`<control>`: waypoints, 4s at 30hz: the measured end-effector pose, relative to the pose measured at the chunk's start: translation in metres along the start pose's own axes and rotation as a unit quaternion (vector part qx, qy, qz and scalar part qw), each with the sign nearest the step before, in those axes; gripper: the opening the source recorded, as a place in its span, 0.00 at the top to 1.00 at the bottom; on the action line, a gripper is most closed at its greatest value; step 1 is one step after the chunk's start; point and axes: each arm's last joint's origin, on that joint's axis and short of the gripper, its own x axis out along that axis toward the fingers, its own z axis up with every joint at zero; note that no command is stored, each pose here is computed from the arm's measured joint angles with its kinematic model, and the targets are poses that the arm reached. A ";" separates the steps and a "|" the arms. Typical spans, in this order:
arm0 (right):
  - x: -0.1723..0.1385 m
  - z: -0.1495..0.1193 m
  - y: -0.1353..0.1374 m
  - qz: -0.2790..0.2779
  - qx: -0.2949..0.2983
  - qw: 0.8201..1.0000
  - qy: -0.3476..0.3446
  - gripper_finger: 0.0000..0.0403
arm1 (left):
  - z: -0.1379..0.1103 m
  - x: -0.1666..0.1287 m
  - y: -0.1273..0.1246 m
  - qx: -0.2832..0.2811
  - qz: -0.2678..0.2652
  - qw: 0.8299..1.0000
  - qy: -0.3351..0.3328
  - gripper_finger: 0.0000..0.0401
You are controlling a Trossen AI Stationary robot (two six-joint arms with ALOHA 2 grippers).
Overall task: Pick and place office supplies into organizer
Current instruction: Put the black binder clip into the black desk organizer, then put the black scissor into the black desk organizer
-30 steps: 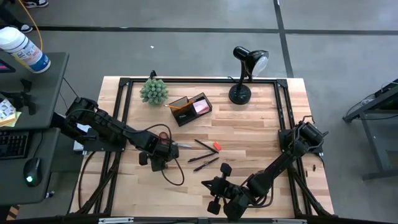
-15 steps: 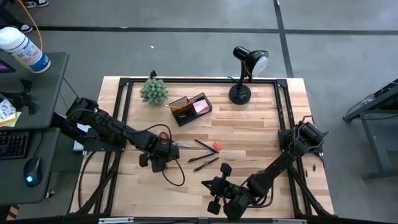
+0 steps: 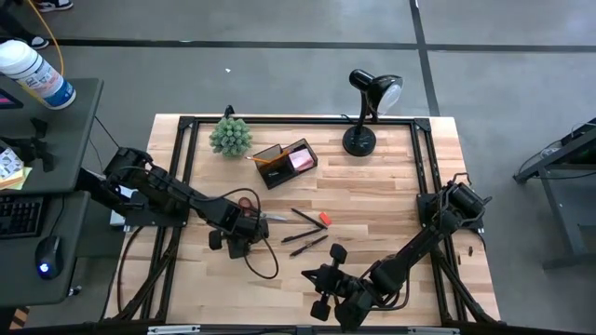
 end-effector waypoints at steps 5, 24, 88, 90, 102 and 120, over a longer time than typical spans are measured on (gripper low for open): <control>0.000 0.000 0.000 0.001 0.001 1.000 -0.001 1.00 | 0.000 0.000 0.000 -0.002 0.008 1.000 0.010 0.91; 0.003 0.002 -0.002 -0.004 0.003 1.000 -0.002 0.99 | 0.005 -0.012 0.016 -0.071 0.056 0.995 0.052 1.00; -0.001 0.004 0.002 -0.005 0.001 1.000 -0.026 0.99 | -0.113 -0.054 0.114 -0.746 0.296 0.586 0.109 1.00; -0.001 0.004 0.002 -0.005 0.001 1.000 -0.026 1.00 | -0.113 -0.055 0.115 -0.745 0.303 0.583 0.112 1.00; -0.001 0.004 0.003 -0.003 0.004 1.000 -0.028 0.99 | -0.113 -0.056 0.118 -0.742 0.319 0.582 0.100 1.00; -0.001 0.004 0.003 0.001 0.004 1.000 -0.025 0.99 | -0.112 -0.057 0.124 -0.726 0.328 0.599 0.081 0.79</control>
